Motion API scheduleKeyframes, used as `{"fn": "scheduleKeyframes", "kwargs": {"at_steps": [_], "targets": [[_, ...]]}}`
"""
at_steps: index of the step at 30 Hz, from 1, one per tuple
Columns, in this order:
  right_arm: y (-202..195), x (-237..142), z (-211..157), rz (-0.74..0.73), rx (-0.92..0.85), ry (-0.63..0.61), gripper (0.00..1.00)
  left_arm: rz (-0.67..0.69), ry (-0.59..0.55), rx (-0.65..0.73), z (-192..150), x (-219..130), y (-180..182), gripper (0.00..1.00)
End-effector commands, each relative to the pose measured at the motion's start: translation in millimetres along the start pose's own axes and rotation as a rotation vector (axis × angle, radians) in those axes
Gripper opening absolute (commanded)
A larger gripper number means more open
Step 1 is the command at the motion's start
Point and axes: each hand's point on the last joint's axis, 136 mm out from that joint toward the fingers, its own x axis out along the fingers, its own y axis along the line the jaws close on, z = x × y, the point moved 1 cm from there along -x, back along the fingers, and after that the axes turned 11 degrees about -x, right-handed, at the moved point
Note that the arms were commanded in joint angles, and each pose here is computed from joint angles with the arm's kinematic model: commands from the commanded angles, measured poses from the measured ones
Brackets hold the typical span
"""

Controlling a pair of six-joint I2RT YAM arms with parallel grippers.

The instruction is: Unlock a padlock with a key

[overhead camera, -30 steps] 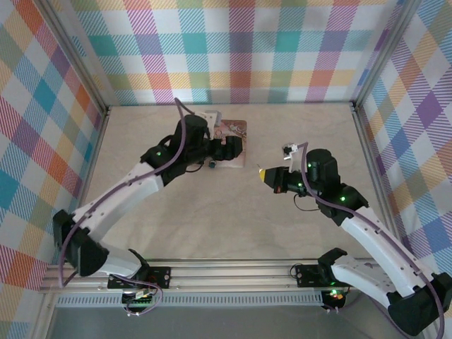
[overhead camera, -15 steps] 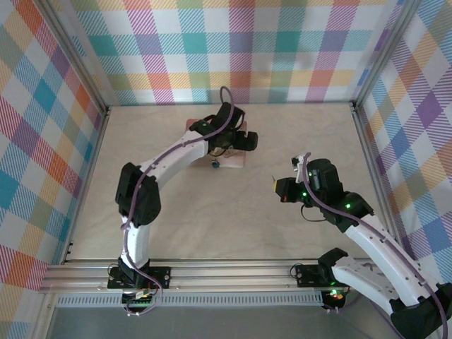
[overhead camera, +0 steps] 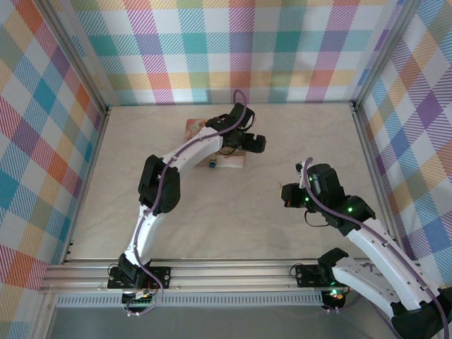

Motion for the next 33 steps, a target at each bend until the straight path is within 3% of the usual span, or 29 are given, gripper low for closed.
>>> {"fn": "scheduleKeyframes", "kwargs": {"at_steps": [1, 16, 33], "targets": [[-6, -3, -6, -0.036, 0.001, 0.015, 0.02, -0.01, 0.021, 0.003, 0, -2, 0, 0.97], [-17, -3, -12, -0.031, 0.066, 0.031, 0.03, -0.018, 0.078, -0.008, -34, 6, 4, 0.97], [-42, -1, -19, -0.033, 0.19, 0.016, 0.02, -0.035, 0.059, 0.045, -91, -40, -17, 0.98]]}}
